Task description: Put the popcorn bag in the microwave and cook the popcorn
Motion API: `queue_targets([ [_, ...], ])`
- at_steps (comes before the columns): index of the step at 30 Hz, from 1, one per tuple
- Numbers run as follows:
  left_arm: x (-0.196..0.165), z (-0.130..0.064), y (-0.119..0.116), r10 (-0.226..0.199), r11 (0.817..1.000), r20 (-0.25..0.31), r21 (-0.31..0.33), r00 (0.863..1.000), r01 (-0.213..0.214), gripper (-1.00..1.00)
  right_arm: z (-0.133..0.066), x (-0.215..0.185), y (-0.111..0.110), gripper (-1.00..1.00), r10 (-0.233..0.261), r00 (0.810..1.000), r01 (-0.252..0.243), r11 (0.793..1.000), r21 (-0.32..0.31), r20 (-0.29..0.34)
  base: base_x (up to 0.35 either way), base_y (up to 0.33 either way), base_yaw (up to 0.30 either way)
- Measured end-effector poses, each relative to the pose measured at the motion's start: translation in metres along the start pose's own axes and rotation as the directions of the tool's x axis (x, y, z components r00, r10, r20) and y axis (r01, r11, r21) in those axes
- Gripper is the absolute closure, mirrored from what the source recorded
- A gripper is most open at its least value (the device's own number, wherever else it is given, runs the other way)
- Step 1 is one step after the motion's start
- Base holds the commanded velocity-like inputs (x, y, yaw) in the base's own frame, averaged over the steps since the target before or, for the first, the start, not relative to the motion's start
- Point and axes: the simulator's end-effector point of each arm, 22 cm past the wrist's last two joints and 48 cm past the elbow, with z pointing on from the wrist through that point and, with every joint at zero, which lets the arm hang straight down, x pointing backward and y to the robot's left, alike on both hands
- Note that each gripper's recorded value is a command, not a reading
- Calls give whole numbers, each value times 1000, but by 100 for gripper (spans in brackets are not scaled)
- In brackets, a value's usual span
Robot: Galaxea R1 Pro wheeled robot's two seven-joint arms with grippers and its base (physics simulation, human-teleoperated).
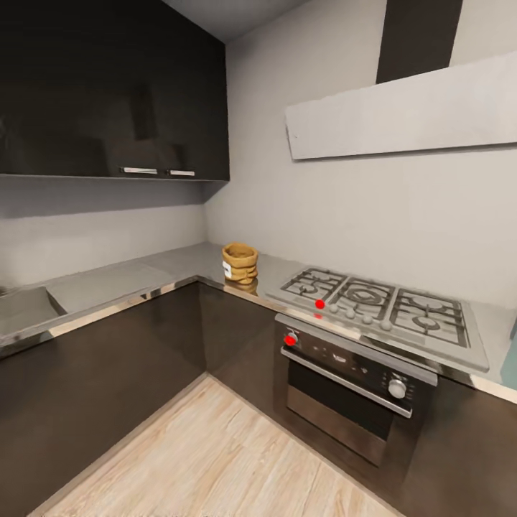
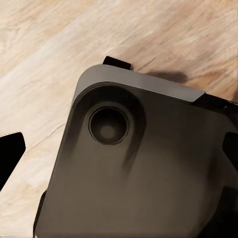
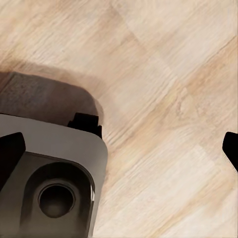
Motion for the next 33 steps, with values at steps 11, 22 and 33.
queue_targets([
  [11, 0, 0, 0, 2, 1000, 0, 1, 1000, -2, -100, 0, 0, 0, -100, -2, 1000, 2, 1000, -1, 2, 0, 0, 300],
  [22, 0, 0, 0, 2, 1000, 0, 1, 1000, -2, -100, 0, 2, 0, -100, 19, 1000, -19, 1000, 0, -8, 0, 0, 120],
  [33, 2, 0, 0, 8, 1000, -5, 2, 1000, -8, -100, 0, 0, 0, -100, 14, 1000, -14, 1000, -1, 2, 95, 23, 0],
])
